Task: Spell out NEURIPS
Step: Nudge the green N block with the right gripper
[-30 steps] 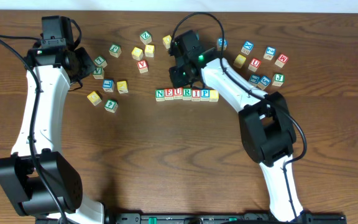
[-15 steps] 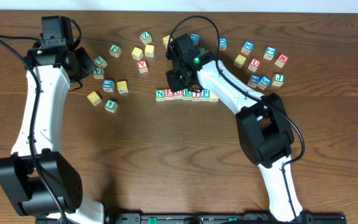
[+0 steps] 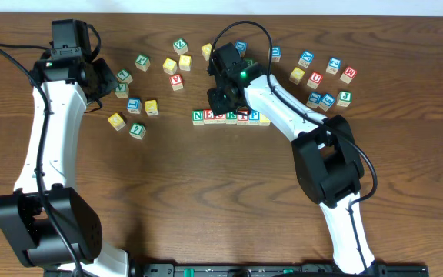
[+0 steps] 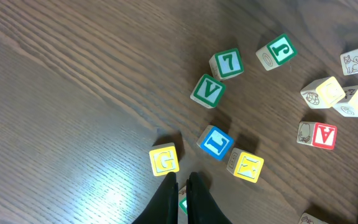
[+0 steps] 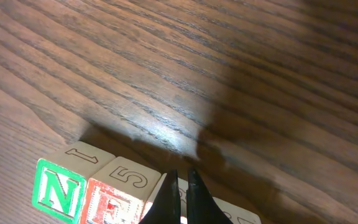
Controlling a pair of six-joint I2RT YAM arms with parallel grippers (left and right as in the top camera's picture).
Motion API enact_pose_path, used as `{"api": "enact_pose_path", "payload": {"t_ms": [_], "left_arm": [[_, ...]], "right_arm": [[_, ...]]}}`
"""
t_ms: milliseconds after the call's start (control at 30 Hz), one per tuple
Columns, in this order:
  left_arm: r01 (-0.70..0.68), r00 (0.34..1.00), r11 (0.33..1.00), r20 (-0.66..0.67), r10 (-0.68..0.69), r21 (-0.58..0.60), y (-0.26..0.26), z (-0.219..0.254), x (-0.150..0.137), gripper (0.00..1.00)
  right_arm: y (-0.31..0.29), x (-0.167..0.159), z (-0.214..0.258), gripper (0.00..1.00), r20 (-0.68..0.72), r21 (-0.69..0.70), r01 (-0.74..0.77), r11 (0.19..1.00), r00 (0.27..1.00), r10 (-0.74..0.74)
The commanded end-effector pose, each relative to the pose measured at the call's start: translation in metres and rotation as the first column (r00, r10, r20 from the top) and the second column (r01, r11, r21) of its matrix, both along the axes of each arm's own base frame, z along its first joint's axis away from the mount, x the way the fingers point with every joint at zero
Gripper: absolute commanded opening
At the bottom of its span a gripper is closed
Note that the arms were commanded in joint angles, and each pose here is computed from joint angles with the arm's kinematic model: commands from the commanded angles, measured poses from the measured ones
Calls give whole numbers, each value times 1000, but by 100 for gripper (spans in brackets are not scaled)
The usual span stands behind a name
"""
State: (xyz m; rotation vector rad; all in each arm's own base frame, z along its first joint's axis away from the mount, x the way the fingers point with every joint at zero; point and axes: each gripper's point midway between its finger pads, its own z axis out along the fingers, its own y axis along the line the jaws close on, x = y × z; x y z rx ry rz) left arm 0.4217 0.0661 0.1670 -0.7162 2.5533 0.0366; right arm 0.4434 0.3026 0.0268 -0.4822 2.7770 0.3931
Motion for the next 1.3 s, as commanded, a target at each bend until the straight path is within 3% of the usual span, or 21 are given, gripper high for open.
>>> {"api": "enact_pose_path", "payload": {"t_ms": [0,267,1100,1167,1267], "left_arm": [[-18,1000,1000,-5,18,14,5,-1,-1,8],[-18,1000,1000,-6,18,14,5,-1,-2,8],[-17,1000,1000,-14,17,14,4,-2,-3,9],[-17,1000,1000,-14,17,14,4,-2,-3,22],[-17,1000,1000,-14,17,14,4,-2,-3,25]], "right_arm": [[-2,-5,-17,1,-32,-23,14,1000,999,-15],[5,10,-9,2,34,19,2,1000,999,-3],[34,-3,-4,2,50,82,-136,987,990,132],[32,0,-1,2,58,86,-136,987,990,131],[25,8,16,2,71,121,-124,985,991,116]]}}
